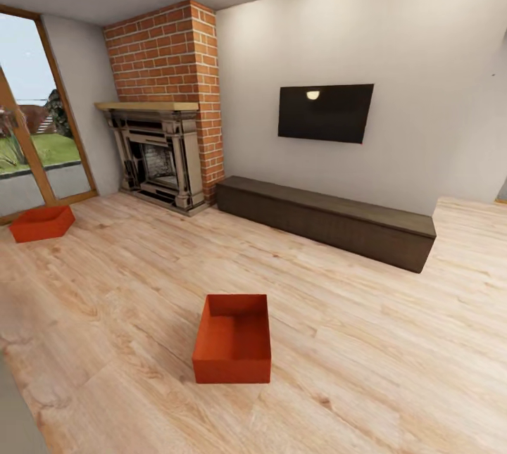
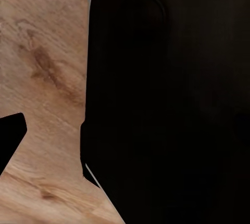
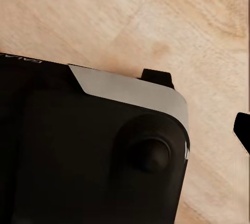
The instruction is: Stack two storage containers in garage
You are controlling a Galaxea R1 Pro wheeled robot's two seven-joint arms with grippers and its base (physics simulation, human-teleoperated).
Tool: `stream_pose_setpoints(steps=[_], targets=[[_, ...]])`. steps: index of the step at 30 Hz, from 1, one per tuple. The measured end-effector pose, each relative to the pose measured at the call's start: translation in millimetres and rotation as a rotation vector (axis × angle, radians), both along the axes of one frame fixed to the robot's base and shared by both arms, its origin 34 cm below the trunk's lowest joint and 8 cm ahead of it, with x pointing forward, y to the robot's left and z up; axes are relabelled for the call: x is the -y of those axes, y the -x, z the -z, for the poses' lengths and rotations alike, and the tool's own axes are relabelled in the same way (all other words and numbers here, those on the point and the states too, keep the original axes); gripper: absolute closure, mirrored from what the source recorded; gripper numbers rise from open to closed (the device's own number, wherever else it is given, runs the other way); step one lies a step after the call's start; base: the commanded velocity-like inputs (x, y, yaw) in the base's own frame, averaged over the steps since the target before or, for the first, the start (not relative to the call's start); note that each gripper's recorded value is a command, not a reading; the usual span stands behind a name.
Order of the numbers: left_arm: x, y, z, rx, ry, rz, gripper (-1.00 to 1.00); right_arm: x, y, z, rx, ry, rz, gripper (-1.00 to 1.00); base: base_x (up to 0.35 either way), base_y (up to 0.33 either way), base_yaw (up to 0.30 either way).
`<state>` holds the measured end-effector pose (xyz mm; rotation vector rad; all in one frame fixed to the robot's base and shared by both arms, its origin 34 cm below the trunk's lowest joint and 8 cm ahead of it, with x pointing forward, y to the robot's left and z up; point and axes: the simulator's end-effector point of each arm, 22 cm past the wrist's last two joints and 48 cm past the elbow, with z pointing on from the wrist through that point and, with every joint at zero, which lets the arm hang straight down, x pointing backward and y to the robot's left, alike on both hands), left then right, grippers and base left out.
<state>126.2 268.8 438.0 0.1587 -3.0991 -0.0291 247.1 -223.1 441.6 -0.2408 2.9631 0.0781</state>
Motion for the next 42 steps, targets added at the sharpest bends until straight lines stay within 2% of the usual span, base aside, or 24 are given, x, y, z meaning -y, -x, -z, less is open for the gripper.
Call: stream_pose_setpoints(steps=[32,42], targets=[[-1.2,-0.3,0.0,0.001,-0.002,0.0,-1.0,0.1,0.2,0.0,-0.001,0.0,0.001,-1.0,0.317,0.0,0.0],[-1.5,-0.3,0.1,0.001,-0.003,0.0,-1.0,-0.1,0.0,0.2,-0.001,0.0,0.001,-1.0,0.148,0.0,0.037]])
